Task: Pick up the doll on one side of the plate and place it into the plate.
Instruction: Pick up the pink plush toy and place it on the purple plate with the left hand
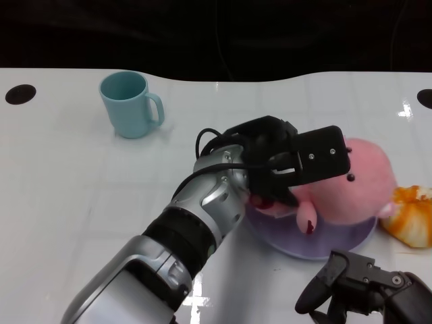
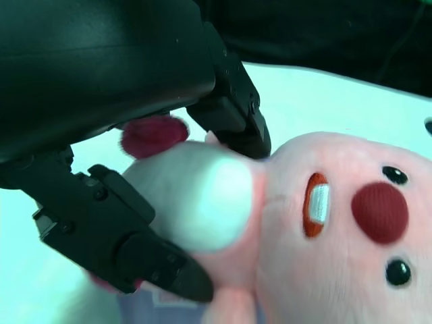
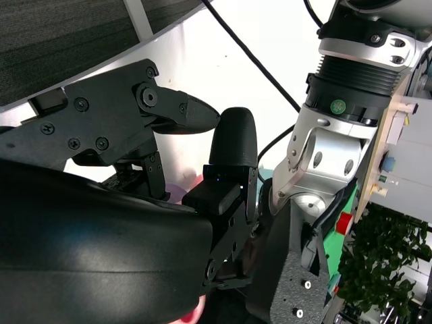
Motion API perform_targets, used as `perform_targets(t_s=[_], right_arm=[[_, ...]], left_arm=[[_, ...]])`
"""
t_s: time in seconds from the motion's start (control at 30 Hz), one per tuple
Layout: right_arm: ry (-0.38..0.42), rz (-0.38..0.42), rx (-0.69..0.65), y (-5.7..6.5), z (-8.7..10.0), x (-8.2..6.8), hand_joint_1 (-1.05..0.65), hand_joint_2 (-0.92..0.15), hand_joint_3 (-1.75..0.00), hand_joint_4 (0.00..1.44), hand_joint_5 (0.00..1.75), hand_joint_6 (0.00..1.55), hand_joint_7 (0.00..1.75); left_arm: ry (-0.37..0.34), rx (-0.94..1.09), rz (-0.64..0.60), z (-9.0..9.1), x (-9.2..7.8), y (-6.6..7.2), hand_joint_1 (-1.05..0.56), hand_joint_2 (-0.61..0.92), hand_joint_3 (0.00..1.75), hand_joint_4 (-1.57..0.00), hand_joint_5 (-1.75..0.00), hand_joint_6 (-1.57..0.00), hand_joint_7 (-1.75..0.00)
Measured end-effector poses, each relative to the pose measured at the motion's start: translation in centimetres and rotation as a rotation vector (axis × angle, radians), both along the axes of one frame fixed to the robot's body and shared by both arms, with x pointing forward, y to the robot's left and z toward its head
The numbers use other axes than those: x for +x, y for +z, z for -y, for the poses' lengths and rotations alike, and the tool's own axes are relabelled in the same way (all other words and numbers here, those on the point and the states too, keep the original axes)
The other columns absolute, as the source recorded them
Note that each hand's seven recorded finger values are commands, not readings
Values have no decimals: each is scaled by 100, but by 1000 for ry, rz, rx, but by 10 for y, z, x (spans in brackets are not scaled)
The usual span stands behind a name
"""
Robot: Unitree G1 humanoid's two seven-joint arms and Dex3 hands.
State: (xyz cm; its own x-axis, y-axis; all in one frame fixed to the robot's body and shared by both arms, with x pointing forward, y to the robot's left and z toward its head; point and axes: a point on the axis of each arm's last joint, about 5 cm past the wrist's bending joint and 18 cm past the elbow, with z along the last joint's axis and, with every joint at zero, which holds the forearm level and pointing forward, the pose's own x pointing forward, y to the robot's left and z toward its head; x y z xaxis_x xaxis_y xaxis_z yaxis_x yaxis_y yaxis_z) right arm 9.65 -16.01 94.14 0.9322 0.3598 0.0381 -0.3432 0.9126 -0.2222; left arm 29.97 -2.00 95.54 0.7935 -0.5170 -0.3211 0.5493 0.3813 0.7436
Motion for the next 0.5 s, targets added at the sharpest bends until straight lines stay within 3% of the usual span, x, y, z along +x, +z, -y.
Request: perform_targets(t_s=[0.03, 0.13, 0.27, 0.5], right_arm=[[-1, 0, 0, 0, 0, 0, -28, -76, -68, 64, 164, 57, 133], [-3, 1, -2, 0, 1, 0, -28, -76, -68, 64, 164, 57, 133], [-3, 19, -9, 1, 2, 0, -29, -76, -68, 65, 163, 58, 133], [-15, 24, -20, 1, 5, 1, -26, -76, -68, 65, 163, 58, 132]], left_arm=[[-18, 7, 11, 0, 0, 2, -76, 92, 33, -1, -22, -14, -2], [-53, 23, 51, 0, -1, 7, -87, 92, 42, 0, -3, -4, -1], [-74, 38, 84, -2, -3, 6, -98, 92, 53, 0, 0, 0, 0], [-80, 45, 113, -14, -7, 6, -99, 92, 56, 0, 0, 0, 0]])
